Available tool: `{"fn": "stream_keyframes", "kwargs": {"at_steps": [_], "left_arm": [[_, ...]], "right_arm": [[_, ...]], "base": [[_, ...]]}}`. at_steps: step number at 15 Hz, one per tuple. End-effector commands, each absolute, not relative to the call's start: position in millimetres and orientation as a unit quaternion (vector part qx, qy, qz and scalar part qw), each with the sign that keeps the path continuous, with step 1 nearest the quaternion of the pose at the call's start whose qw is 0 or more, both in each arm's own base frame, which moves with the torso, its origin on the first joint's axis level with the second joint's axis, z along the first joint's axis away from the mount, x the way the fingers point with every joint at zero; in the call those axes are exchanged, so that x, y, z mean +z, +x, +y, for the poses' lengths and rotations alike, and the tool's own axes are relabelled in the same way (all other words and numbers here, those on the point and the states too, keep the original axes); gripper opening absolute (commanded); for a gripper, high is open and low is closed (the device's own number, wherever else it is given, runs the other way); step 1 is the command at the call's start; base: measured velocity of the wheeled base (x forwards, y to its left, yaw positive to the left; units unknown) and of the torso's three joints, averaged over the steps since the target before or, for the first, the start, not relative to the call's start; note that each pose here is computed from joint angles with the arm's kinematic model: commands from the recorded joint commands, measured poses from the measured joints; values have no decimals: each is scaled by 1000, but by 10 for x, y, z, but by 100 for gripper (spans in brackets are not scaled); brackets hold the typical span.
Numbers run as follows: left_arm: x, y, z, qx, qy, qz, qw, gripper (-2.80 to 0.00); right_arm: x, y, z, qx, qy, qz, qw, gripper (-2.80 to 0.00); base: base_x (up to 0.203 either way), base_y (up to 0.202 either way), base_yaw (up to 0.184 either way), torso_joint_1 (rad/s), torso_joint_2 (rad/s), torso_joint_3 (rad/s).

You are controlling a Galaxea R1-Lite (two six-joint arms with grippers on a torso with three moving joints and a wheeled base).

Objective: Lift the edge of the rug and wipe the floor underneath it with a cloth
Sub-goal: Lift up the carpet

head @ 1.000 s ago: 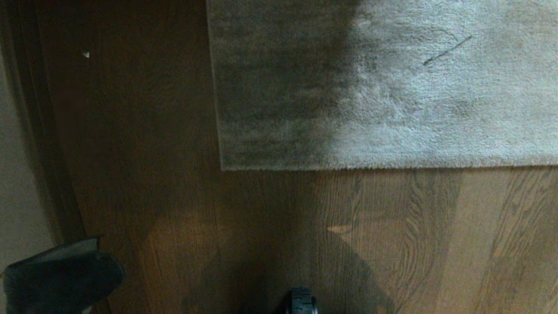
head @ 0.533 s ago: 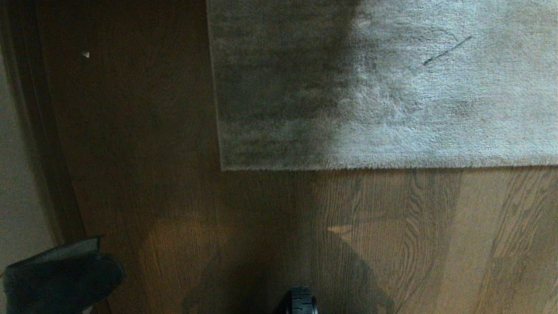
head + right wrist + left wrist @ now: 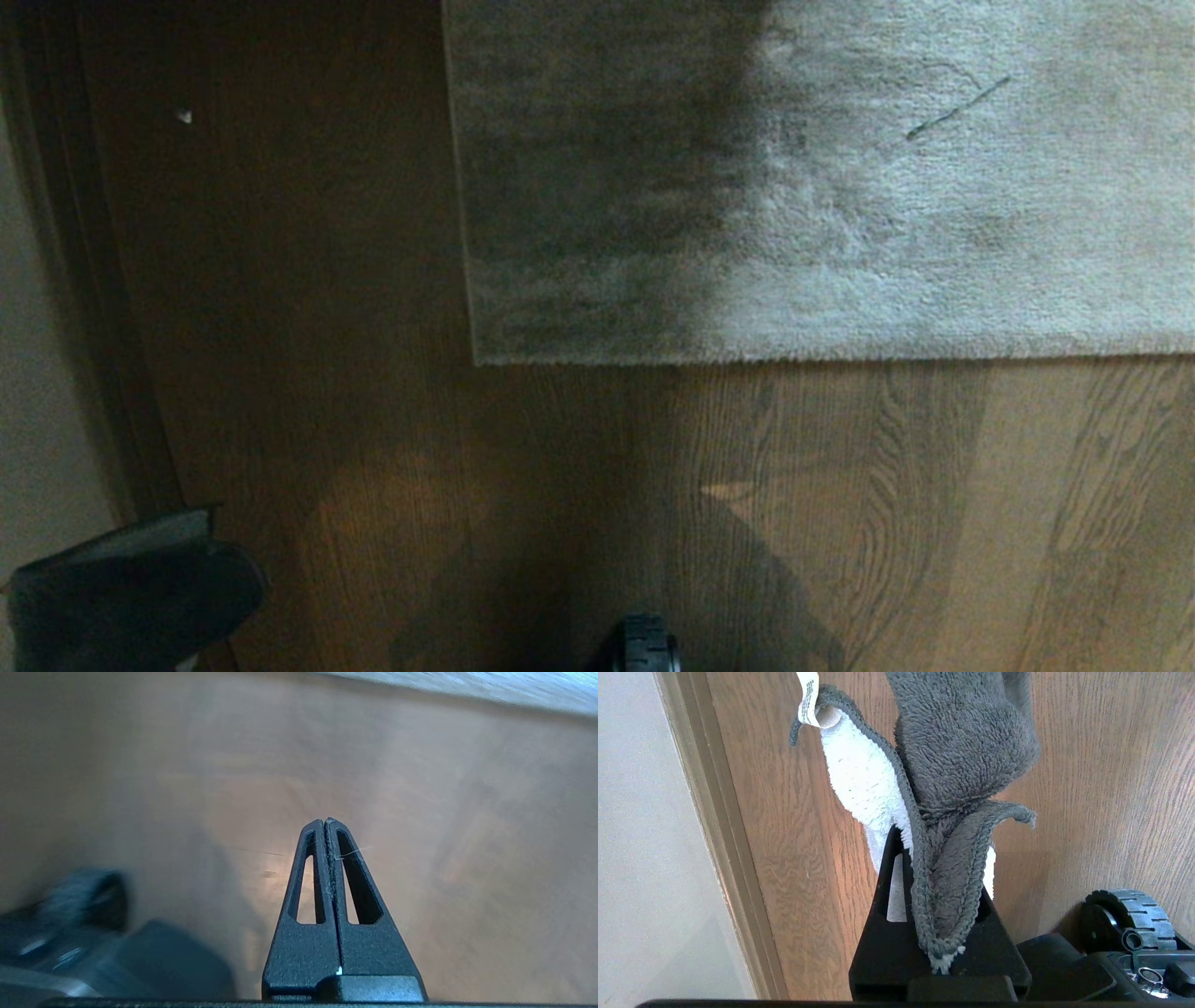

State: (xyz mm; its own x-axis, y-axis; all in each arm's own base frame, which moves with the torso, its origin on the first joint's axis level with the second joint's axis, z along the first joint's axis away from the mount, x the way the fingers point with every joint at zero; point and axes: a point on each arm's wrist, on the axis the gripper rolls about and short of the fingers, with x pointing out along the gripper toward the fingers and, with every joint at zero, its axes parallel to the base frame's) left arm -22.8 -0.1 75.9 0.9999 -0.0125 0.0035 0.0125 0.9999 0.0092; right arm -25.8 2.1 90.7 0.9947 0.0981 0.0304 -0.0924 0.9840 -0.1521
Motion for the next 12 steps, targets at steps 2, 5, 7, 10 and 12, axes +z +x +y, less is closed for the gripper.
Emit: {"fn": "stream_keyframes", "kwargs": {"at_steps": [2,5,7,10,12], "left_arm": [[760,-228,-1,-6,5,-2,1000,-280],[760,-228,-1,-6,5,-2,1000,-280],[760,-228,-1,-6,5,-2,1000,-280],[760,-228,-1,-6,5,-2,1000,-280],[760,-228,-1,-6,5,-2,1000,-280]], "right_arm": [[1119,-144,59,138,-88,24,986,-280],[1268,34,106,253,-77,74,962,-280],[1345,222,132,318,-53,116,939,-280],[1338,629,159,383,-9,191,904,-280],[1244,949,172,407,21,237,882,-280]], "base": [[0,0,0,0,0,0],[0,0,0,0,0,0],[0,0,0,0,0,0],[0,0,0,0,0,0],[0,0,0,0,0,0]]}}
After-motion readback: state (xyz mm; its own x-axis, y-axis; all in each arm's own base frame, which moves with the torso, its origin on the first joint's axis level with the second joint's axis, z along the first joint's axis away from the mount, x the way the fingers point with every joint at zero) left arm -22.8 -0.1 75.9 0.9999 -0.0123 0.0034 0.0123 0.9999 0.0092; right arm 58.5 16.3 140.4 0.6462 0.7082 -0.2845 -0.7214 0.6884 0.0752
